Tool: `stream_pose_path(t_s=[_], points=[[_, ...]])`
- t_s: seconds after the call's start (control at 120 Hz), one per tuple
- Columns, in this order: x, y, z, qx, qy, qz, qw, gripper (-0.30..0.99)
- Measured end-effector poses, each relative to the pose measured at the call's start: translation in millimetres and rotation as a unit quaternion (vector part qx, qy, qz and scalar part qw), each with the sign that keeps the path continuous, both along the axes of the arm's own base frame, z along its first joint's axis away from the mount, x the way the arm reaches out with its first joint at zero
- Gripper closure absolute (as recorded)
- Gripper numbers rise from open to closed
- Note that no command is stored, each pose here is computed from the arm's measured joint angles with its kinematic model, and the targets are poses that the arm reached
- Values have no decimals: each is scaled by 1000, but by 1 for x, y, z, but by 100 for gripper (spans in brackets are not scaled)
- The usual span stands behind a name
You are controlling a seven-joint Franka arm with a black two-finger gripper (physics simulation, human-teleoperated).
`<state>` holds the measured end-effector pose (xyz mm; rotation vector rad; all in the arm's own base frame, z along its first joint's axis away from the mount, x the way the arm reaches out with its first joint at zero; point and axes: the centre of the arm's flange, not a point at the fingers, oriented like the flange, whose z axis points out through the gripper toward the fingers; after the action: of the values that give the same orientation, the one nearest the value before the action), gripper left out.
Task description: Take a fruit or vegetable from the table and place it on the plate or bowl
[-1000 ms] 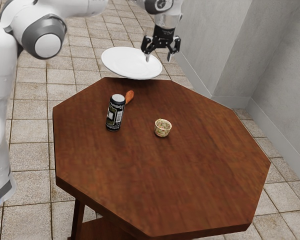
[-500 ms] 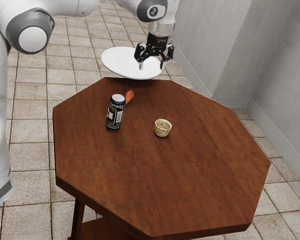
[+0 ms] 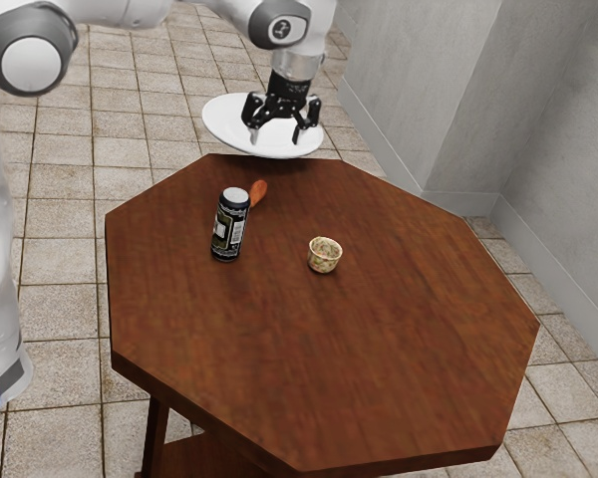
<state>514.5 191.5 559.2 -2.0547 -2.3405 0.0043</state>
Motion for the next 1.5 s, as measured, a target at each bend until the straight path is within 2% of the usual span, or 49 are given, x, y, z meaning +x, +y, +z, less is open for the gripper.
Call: stream_pose_path(t_s=[0.717, 1.0, 1.5], points=[[-4, 9, -61, 4, -1, -23, 1000, 0], [-6, 22, -69, 2, -14, -21, 1000, 0], [-18, 11, -86, -9, -4, -42, 999, 0]])
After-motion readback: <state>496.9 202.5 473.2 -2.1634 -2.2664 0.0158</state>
